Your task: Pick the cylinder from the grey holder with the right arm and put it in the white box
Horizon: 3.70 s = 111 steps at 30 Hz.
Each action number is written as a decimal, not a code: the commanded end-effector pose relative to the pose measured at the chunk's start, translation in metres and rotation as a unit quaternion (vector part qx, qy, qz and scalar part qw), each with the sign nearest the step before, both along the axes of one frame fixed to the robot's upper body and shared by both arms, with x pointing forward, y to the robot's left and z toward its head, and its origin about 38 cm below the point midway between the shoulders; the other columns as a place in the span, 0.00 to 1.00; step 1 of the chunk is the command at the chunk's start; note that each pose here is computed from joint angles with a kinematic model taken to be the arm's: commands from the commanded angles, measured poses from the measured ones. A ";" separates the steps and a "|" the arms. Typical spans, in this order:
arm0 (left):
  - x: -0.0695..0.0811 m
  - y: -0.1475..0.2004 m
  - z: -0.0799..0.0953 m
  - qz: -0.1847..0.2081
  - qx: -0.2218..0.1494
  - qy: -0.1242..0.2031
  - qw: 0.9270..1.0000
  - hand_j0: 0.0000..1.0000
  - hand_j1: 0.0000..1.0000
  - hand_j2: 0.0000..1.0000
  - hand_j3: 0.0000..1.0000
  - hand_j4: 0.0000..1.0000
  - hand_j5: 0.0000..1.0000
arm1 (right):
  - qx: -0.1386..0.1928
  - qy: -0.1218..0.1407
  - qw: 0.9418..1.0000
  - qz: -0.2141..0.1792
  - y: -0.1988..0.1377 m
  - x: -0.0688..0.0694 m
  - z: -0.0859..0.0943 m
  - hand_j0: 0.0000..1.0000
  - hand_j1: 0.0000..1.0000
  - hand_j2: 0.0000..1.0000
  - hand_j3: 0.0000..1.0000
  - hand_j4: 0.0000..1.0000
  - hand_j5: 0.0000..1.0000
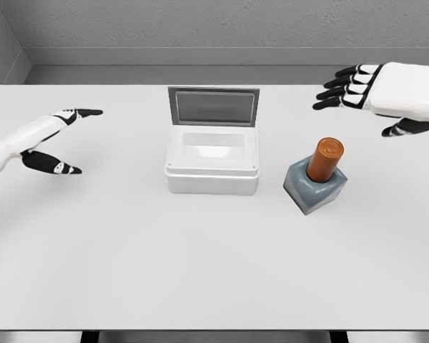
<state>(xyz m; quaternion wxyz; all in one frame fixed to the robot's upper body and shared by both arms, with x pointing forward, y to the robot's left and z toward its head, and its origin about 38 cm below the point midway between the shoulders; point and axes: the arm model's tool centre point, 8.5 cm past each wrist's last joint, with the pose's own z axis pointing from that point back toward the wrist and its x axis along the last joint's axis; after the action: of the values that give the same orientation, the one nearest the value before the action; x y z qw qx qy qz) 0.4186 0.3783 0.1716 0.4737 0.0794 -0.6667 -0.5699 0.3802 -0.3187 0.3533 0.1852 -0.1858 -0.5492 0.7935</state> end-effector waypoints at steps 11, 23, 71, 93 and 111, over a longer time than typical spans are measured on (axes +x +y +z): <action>-0.003 -0.009 -0.040 0.010 -0.082 0.108 0.991 0.99 0.99 0.99 0.99 0.99 0.99 | -0.004 0.042 0.999 0.024 0.019 0.001 -0.034 1.00 1.00 1.00 1.00 1.00 1.00; -0.001 -0.031 -0.016 0.019 -0.221 0.150 0.963 1.00 1.00 1.00 1.00 1.00 1.00 | -0.025 0.064 0.997 0.030 0.031 0.007 -0.065 1.00 1.00 1.00 1.00 1.00 1.00; 0.029 -0.034 -0.024 0.053 -0.194 0.187 0.962 1.00 1.00 1.00 1.00 1.00 1.00 | -0.011 0.068 0.997 -0.020 0.007 0.031 -0.064 0.21 0.21 0.21 0.21 0.21 0.21; 0.028 -0.035 -0.024 0.052 -0.195 0.188 0.961 1.00 1.00 1.00 1.00 1.00 1.00 | 0.033 0.052 0.995 0.083 0.124 0.069 -0.057 0.21 0.21 0.21 0.21 0.21 0.21; 0.027 -0.035 -0.026 0.050 -0.195 0.189 0.961 1.00 1.00 1.00 1.00 1.00 1.00 | -0.008 0.076 0.995 0.070 0.138 0.086 -0.089 0.22 0.22 0.22 0.22 0.22 0.22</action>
<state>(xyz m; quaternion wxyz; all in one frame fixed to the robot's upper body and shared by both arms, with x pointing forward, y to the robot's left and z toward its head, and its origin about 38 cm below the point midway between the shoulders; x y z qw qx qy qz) 0.4449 0.3431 0.1445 0.6251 -0.0899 -0.6574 -0.4110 0.4653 -0.1804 0.2679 0.1625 -0.0903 -0.5402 0.8208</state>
